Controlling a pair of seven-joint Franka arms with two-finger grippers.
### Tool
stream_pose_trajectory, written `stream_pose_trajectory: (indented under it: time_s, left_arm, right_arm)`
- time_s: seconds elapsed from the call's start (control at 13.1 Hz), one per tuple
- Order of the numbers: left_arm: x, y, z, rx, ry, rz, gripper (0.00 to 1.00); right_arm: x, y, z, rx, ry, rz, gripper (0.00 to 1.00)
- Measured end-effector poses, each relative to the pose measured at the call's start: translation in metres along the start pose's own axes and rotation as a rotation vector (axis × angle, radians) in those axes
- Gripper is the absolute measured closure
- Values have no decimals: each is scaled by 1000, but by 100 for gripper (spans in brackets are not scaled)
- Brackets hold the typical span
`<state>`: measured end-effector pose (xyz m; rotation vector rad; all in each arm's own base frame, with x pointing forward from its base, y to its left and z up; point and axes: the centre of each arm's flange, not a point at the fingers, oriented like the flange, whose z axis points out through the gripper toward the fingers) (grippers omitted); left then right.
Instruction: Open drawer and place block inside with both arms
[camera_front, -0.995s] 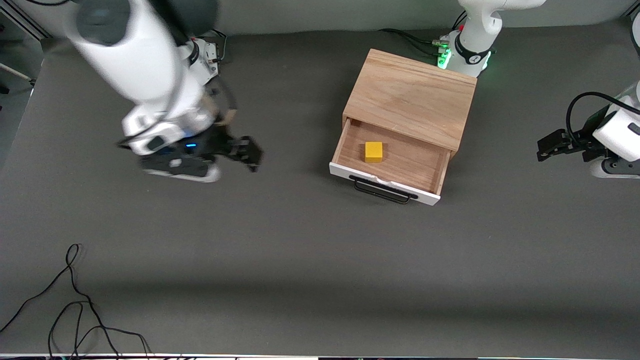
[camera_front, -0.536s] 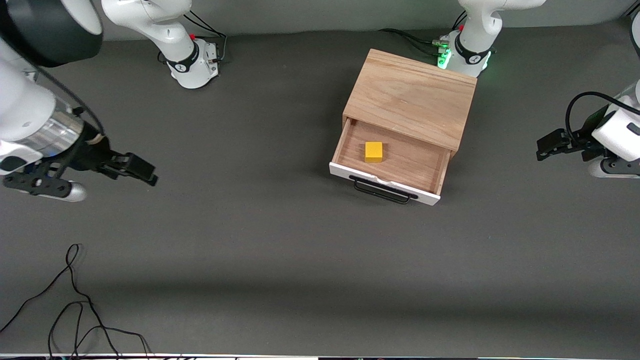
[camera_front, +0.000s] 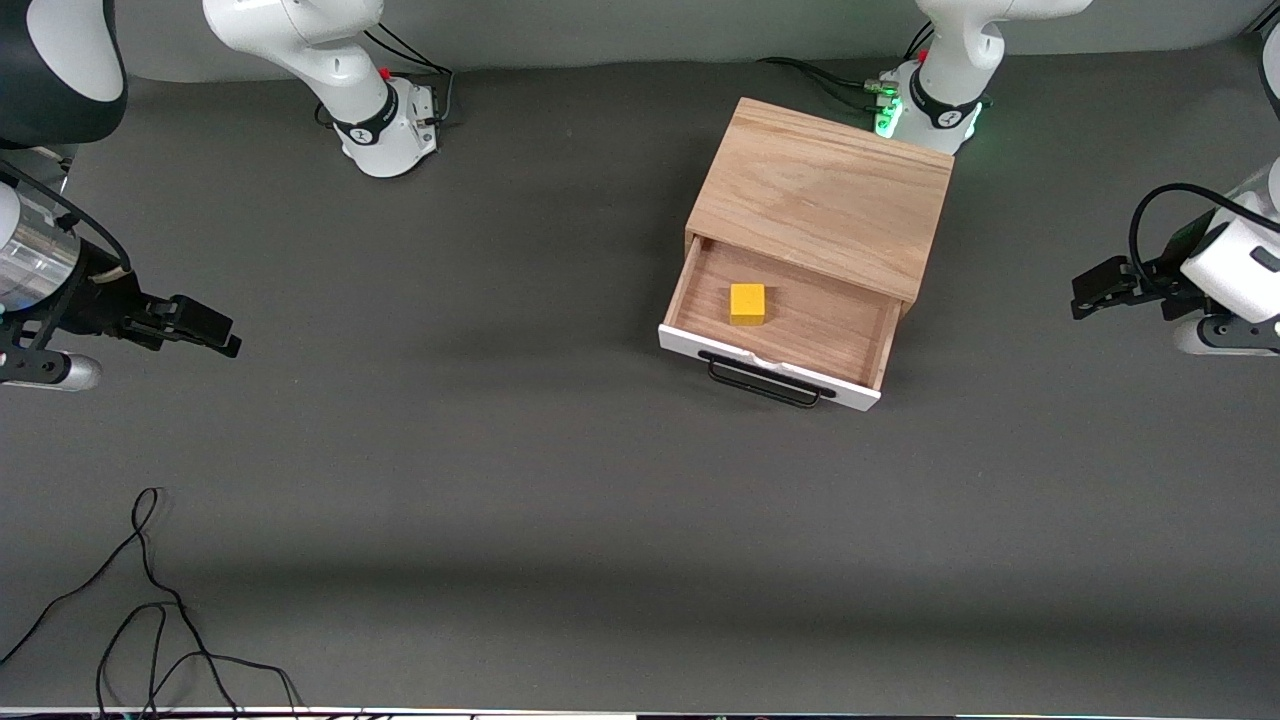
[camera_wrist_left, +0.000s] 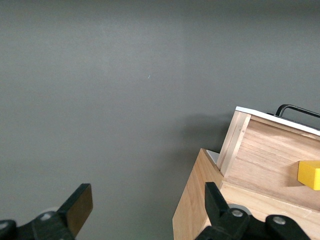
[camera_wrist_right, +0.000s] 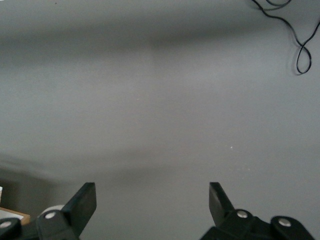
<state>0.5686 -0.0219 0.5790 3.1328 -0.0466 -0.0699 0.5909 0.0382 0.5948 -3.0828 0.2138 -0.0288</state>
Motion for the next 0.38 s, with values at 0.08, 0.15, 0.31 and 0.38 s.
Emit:
stream_pose_trajectory:
  time_s: [0.08,0.15,0.31,0.38]
  left_arm:
    - [0,0,0,0,0,0,0]
    - [0,0,0,0,-1,0,0]
    - [0,0,0,0,-1,0,0]
    - [0,0,0,0,-1,1,0]
  right_arm:
    - [0,1,-1,-2,7,-8,0]
    - [1,1,-2,-5,15,-16,0]
    - [2,5,-2,-33,21,-19,0]
    - [2,6,-2,-45,22,-20,0]
